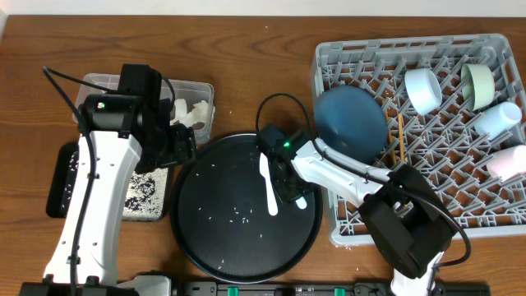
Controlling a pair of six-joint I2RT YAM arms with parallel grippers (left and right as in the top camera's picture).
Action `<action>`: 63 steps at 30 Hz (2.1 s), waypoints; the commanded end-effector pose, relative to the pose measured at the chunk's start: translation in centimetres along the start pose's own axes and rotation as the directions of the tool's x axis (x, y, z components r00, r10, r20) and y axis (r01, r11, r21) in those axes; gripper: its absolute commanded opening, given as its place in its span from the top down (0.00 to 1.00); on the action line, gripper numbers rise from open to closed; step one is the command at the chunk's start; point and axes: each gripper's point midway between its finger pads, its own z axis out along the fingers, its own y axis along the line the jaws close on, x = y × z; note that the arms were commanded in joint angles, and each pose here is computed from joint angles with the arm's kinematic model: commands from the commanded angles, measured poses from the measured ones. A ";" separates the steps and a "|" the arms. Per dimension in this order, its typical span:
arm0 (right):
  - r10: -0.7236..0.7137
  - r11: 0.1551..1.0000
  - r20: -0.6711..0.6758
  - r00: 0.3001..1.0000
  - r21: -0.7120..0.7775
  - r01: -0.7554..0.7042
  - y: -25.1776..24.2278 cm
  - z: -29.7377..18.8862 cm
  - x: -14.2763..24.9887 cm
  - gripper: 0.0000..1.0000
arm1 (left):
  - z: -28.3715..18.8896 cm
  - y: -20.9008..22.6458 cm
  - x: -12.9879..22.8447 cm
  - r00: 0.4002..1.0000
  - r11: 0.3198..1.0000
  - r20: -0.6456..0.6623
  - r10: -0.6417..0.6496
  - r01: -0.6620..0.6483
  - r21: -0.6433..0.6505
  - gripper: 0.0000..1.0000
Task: Sort waste into correct bins and load items into the dishwasher rack
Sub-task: 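Grasp the white plastic spoon with the right gripper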
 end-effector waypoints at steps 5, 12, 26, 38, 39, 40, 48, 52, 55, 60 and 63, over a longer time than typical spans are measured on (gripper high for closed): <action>0.012 1.000 0.061 0.998 -0.012 -0.012 0.4 -1.8 -1.1 0.91 | 0.1 0.2 0.1 1.000 1.000 -0.002 -0.016 0.015 -0.010 0.27; 0.016 0.999 0.139 0.990 -0.038 -0.011 0.6 -4.4 -2.0 0.90 | 0.1 0.2 0.1 1.000 1.000 -0.002 -0.016 0.015 -0.010 0.27; 0.020 0.999 0.186 0.982 -0.054 -0.010 0.7 -6.1 -2.2 0.91 | 0.1 0.2 0.1 1.000 1.000 -0.002 -0.016 0.015 -0.010 0.27; 0.025 0.995 0.277 0.961 -0.098 0.002 0.8 -9.3 -2.6 0.81 | 0.1 0.2 0.1 1.000 1.000 -0.002 -0.016 0.015 -0.010 0.27; 0.023 0.994 0.277 0.960 -0.110 0.009 1.2 -9.3 -2.7 0.78 | 0.1 0.2 0.1 1.000 1.000 -0.002 -0.016 0.015 -0.010 0.27; 0.018 0.992 0.280 0.960 -0.126 0.018 1.6 -9.3 -2.7 0.75 | 0.1 0.2 0.1 1.000 1.000 -0.002 -0.016 0.015 -0.010 0.27; 0.057 0.981 0.299 0.953 -0.193 0.001 4.6 -9.2 -3.3 0.64 | -0.1 2.3 0.1 0.998 0.991 0.013 -0.060 0.061 -0.120 0.27; 0.083 0.982 0.271 0.959 -0.186 -0.032 5.4 -7.9 -3.2 0.63 | -0.4 4.6 0.3 0.991 0.973 0.015 -0.136 0.137 -0.184 0.26; 0.092 0.985 0.256 0.962 -0.167 -0.050 5.9 -6.7 -3.3 0.63 | -0.6 6.0 0.3 0.971 0.953 0.026 -0.236 0.237 -0.189 0.27; 0.126 0.987 0.240 0.963 -0.127 -0.097 6.3 -4.8 -3.4 0.61 | -0.8 7.5 0.2 0.951 0.933 0.036 -0.309 0.310 -0.185 0.27; 0.120 0.988 0.238 0.964 -0.122 -0.093 6.7 -3.9 -3.7 0.57 | -0.8 7.7 0.2 0.946 0.928 0.038 -0.322 0.323 -0.185 0.27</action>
